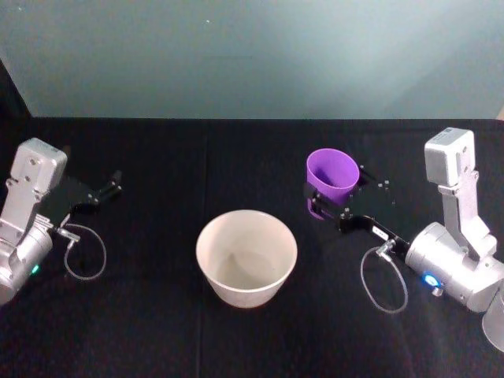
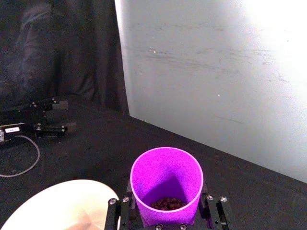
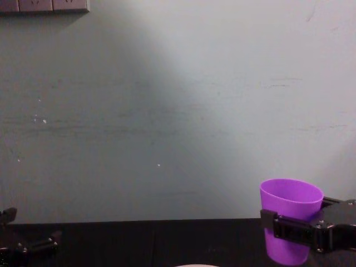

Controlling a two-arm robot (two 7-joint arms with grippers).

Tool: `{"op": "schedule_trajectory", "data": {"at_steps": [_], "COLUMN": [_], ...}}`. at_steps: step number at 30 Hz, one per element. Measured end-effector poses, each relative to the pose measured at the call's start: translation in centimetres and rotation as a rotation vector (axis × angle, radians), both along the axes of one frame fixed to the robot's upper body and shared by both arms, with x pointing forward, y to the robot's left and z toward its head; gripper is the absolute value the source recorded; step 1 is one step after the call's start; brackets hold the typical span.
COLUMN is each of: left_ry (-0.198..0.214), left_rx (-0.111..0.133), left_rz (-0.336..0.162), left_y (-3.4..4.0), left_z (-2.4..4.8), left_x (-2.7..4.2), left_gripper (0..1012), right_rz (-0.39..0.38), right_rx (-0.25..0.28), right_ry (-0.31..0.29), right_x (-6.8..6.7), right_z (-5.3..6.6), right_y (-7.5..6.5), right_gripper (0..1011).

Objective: Pick up the cup and pour the mung beans from the cup into the bowl.

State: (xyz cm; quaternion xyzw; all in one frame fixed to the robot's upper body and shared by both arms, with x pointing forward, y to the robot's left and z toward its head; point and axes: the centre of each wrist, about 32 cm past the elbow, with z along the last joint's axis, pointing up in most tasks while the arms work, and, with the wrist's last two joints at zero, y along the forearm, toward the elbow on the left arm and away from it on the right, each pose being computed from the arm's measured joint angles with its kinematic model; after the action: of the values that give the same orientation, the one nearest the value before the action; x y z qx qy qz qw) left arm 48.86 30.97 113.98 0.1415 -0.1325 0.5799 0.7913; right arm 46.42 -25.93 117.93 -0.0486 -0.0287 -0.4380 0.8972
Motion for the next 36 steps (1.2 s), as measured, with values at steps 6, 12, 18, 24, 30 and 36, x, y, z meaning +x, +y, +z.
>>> {"op": "schedule_trajectory", "data": {"at_steps": [6,12,18,24,30,36], "left_ry": [0.000,0.000,0.000,0.000,0.000,0.000], "left_rx": [0.000,0.000,0.000,0.000,0.000,0.000], "left_rz": [0.000,0.000,0.000,0.000,0.000,0.000], "left_y": [0.00,0.00,0.00,0.00,0.00,0.00], "left_z": [0.00,0.00,0.00,0.00,0.00,0.00], "left_x": [0.00,0.00,0.00,0.00,0.00,0.00], "left_gripper": [1000,1000,1000,1000,1000,1000], "right_rz": [0.000,0.000,0.000,0.000,0.000,0.000], "right_rx": [0.000,0.000,0.000,0.000,0.000,0.000], "right_ry": [0.000,0.000,0.000,0.000,0.000,0.000], "right_x": [0.00,0.00,0.00,0.00,0.00,0.00], "right_z": [0.00,0.00,0.00,0.00,0.00,0.00], "right_y": [0.00,0.00,0.00,0.00,0.00,0.00], "right_gripper": [721,721,721,721,721,721]}}
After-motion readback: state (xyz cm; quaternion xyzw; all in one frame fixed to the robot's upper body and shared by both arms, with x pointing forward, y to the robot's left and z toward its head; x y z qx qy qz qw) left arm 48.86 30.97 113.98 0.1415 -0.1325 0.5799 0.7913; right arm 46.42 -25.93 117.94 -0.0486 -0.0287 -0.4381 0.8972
